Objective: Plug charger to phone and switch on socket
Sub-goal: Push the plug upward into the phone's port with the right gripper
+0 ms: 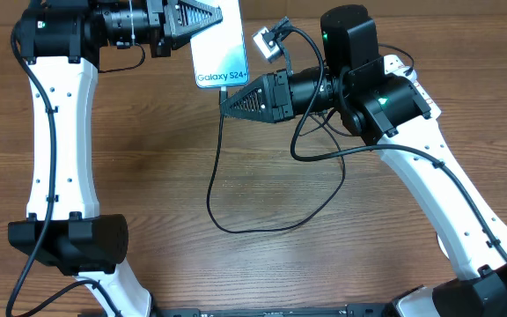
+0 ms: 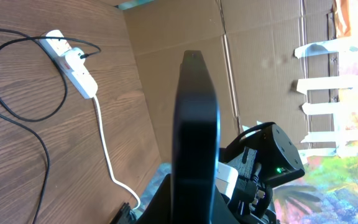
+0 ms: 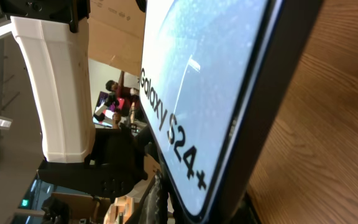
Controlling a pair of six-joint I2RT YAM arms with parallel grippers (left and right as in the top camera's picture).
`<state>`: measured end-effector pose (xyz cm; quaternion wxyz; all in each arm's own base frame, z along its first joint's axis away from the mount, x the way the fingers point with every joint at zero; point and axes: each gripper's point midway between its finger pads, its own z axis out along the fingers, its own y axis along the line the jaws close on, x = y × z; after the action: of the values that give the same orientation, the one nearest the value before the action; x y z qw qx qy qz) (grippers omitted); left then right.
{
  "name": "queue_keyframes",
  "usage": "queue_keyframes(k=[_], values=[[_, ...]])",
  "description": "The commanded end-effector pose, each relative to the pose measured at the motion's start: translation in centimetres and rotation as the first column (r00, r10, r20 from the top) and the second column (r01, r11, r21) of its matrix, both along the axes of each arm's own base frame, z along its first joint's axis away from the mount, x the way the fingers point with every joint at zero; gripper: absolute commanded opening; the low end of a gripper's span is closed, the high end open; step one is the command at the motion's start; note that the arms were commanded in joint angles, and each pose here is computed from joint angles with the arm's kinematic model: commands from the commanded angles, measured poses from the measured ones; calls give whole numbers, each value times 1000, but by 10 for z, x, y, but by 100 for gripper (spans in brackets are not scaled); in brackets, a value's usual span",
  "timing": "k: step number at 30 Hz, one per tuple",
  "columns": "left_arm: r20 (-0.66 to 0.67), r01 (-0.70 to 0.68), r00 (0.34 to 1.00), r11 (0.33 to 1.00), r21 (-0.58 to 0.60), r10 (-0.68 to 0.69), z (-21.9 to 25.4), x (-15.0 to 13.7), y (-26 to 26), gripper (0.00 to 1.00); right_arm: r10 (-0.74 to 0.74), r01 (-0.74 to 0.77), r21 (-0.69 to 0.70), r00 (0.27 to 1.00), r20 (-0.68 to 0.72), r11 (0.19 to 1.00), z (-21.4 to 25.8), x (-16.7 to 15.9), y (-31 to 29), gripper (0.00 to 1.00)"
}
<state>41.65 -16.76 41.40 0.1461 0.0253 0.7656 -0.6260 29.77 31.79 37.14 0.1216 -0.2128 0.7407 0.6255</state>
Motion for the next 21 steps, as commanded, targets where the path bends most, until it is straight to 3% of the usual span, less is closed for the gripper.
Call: queue_keyframes(k=[1,21], values=[[47,95,995,994,-61,-92,16,-19,-8,4,-59,59,3,997,54,998,13,7,-5,4],[117,131,986,990,-60,-123,16,-25,-8,4,-41,40,23,998,47,999,16,8,-14,4]])
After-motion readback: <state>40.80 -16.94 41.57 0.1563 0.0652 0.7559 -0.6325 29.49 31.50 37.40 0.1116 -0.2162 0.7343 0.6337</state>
